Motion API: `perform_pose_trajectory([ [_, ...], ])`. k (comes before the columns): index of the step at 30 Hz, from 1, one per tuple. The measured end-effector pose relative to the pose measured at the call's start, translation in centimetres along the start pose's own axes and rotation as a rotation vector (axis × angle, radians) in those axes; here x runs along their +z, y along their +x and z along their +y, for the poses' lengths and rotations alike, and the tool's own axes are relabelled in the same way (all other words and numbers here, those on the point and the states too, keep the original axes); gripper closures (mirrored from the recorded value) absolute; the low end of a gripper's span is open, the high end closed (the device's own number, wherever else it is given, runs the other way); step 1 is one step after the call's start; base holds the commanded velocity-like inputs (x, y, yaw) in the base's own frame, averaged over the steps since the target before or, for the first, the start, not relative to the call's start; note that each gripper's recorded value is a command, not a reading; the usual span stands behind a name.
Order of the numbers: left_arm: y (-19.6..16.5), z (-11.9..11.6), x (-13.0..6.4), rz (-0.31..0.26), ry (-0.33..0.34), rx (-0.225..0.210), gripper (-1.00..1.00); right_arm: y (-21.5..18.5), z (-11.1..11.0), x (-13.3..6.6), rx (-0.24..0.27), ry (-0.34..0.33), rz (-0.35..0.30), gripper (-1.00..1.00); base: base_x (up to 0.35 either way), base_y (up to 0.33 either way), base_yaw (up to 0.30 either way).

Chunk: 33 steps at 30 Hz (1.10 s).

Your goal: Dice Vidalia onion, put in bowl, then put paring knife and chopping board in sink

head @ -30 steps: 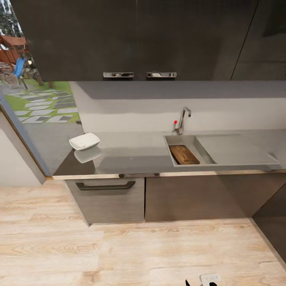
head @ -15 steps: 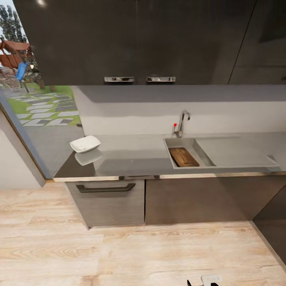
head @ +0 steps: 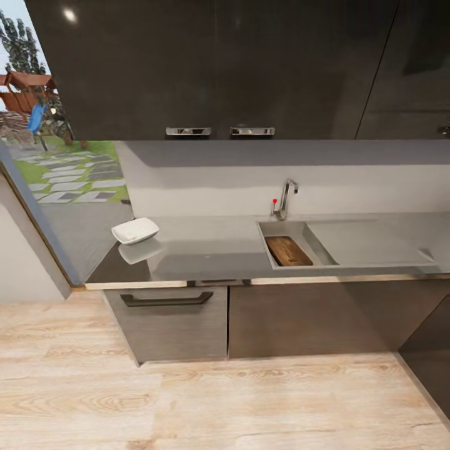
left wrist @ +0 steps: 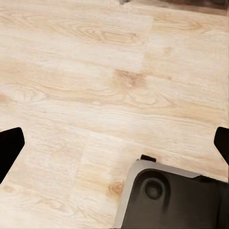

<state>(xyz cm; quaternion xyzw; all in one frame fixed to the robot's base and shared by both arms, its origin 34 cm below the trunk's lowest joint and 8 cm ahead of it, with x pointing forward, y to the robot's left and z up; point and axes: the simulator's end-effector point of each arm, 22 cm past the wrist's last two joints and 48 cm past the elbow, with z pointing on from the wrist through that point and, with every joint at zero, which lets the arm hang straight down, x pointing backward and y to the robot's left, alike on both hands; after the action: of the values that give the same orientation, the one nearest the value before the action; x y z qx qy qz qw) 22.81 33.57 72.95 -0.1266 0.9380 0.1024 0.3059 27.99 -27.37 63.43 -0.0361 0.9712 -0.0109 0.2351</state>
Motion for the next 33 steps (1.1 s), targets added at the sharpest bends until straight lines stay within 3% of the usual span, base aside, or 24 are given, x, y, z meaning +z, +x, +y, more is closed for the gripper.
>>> perform_pose_trajectory([
  [4, -2.0, -0.4, 0.4, -0.005, 0.004, 0.000, -1.00, 3.1, 0.2, -1.3, 0.000, -0.002, 0.041, -1.00, 0.000, 0.000, 0.000],
  [10, 1.6, 0.5, 0.0, 0.071, -0.011, 0.018, -1.00, 3.5, -0.3, -1.6, 0.005, 0.009, 0.042, -1.00, 0.000, 0.000, 0.000],
  [19, 5.6, 1.0, -0.7, 0.149, -0.022, 0.033, -1.00, 2.9, -1.4, -1.5, 0.085, 0.054, 0.023, -1.00, 0.000, 0.000, 0.000],
  [27, 6.7, 1.1, -1.0, 0.172, -0.024, 0.036, -1.00, 2.8, -1.3, -1.5, 0.091, 0.056, 0.020, -1.00, 0.000, 0.000, 0.000],
  [33, 10.1, 0.4, -2.2, 0.244, -0.028, 0.029, -1.00, 2.9, -1.1, -1.5, 0.086, 0.050, 0.027, -1.00, 0.000, 0.000, 0.000],
])
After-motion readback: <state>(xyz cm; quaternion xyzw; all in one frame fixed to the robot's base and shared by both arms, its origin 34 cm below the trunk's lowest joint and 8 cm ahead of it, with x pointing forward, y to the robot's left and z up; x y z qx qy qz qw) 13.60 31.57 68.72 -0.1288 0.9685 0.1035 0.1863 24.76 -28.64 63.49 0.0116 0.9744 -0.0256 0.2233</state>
